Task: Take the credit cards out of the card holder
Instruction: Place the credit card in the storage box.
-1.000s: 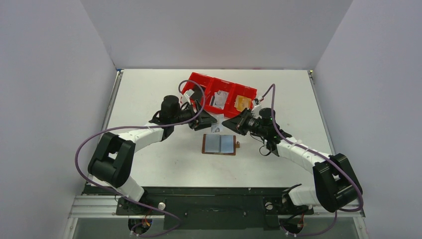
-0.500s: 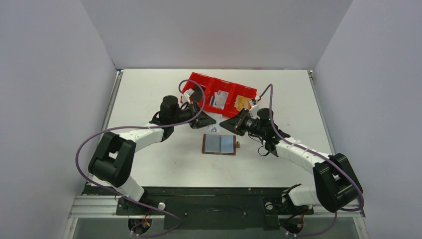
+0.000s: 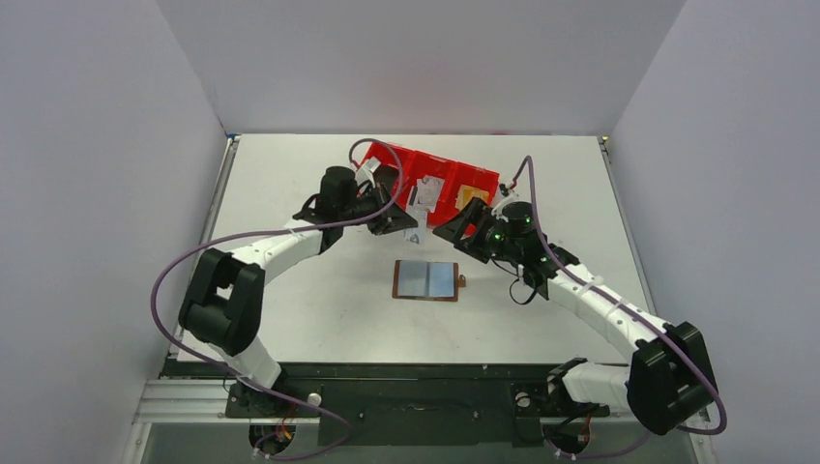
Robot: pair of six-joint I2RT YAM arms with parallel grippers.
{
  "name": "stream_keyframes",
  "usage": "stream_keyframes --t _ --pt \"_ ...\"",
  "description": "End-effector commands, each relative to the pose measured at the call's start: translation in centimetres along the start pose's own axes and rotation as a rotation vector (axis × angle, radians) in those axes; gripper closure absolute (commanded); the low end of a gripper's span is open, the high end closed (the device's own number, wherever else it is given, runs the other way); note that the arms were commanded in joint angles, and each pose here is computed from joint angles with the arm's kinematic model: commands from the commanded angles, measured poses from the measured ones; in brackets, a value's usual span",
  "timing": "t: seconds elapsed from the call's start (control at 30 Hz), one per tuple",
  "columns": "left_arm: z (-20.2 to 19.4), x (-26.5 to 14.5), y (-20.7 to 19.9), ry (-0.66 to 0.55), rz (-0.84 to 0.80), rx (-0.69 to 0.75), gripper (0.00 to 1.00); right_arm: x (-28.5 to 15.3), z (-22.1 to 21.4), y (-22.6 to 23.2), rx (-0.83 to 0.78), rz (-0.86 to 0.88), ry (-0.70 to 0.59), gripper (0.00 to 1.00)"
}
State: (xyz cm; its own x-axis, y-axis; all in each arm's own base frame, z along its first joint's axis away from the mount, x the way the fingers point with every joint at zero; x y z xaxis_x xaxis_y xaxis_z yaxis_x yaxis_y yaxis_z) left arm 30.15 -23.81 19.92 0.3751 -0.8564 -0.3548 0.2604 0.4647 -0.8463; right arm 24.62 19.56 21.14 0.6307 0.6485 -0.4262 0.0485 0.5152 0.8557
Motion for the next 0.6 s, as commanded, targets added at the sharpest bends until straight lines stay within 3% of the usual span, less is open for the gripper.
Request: stream_keyframes --t 0.0,0.2,0.57 --pt "3.6 1.1 0.5 -0.052 0.175 0.156 1.00 -2.0 1.2 0.1 -0.105 -0.109 -0.125 0.26" --pt "6.8 4.0 2.5 -0.073 0.282 0.225 1.00 -3.0 1.0 -0.5 -0.117 -0.142 -0.150 0.26" --pt "12.2 9.6 5.0 -0.155 0.295 0.256 1.00 -4.4 0.7 -1.4 -0.126 -0.181 -0.182 0.26"
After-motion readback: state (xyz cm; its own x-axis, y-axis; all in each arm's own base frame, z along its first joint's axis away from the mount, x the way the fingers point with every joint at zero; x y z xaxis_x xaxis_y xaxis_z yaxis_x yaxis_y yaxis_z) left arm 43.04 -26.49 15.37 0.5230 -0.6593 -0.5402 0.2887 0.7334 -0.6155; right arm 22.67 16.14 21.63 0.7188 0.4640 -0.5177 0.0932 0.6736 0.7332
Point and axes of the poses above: each gripper's point midway between its finger pads, its own x axis out along the fingers, its own y axis along the line the jaws close on, z = x × y, the point moved 8 cm from there along -x, back along the fingers, and after that the axes turned 8 degrees about x, right-handed, at the moved point
